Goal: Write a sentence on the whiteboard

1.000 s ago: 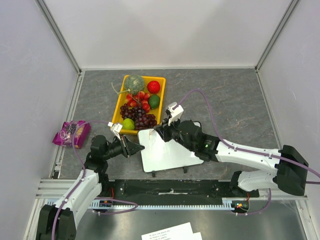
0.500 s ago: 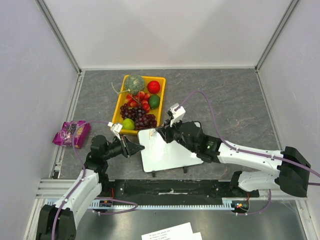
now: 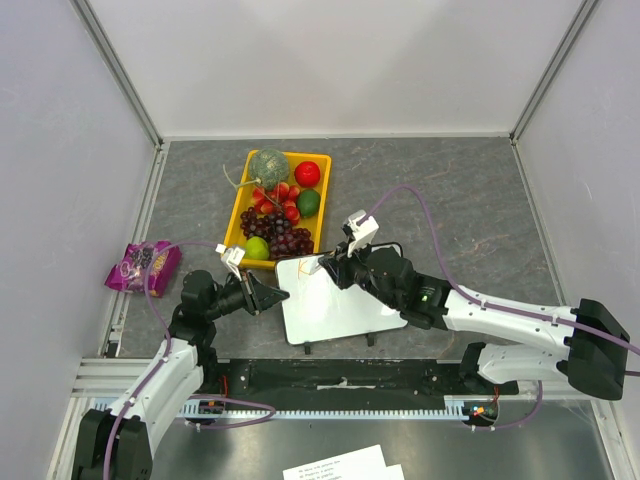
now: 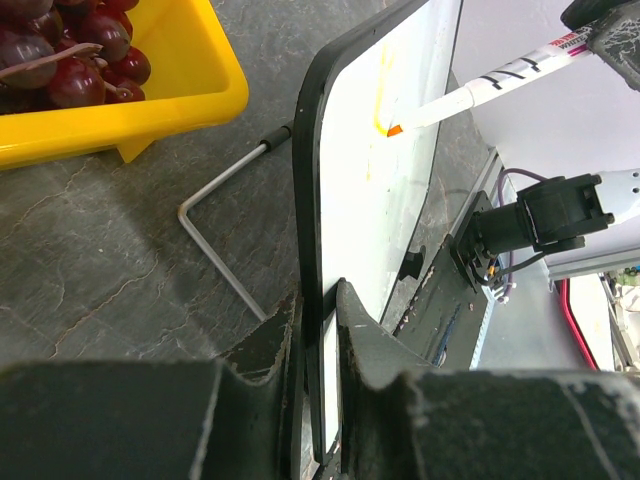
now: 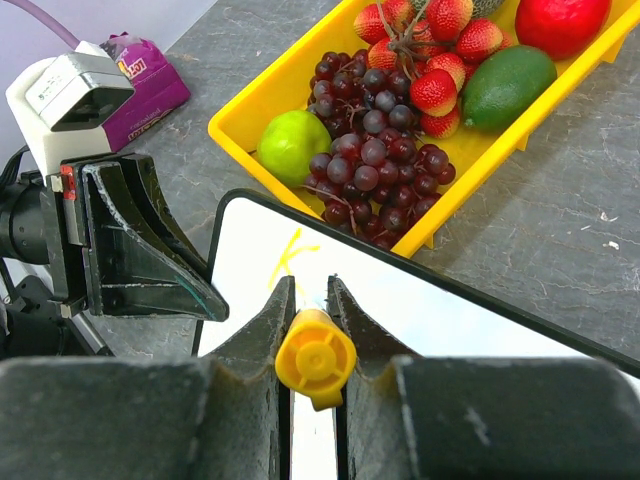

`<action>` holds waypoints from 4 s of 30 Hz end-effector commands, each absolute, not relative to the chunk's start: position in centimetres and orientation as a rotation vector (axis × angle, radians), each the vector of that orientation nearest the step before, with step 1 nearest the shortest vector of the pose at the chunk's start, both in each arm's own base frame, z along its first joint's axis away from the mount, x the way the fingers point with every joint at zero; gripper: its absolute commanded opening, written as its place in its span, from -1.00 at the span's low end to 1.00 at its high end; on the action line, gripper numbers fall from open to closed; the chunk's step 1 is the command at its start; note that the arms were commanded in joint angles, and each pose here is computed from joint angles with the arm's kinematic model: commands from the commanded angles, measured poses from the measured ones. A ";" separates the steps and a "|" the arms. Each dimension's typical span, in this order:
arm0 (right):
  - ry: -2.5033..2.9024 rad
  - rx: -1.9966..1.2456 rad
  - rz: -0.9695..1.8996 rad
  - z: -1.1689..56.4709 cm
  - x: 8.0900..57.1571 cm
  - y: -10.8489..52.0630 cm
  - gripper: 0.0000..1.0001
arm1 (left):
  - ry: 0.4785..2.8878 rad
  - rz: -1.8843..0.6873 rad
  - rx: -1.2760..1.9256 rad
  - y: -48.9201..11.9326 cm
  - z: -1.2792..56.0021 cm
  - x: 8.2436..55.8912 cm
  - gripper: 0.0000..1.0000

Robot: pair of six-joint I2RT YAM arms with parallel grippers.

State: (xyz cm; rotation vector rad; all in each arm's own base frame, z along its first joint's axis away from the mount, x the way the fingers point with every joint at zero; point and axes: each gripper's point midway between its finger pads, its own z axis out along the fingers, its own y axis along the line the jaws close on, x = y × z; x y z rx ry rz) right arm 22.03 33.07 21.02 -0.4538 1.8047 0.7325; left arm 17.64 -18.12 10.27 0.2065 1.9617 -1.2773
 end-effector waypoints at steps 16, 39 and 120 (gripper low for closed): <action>1.732 -0.405 0.770 25.3 22.5 33.4 -1.00 | 1.916 -1.240 0.253 -18.0 10.8 18.1 -0.96; 1.800 -0.394 0.666 21.2 23.3 32.7 -1.00 | 1.916 -1.239 0.255 -18.0 10.8 18.2 -0.96; 1.730 -0.334 0.765 25.1 22.0 31.0 -1.00 | 1.916 -1.236 0.252 -18.0 10.8 18.2 -0.96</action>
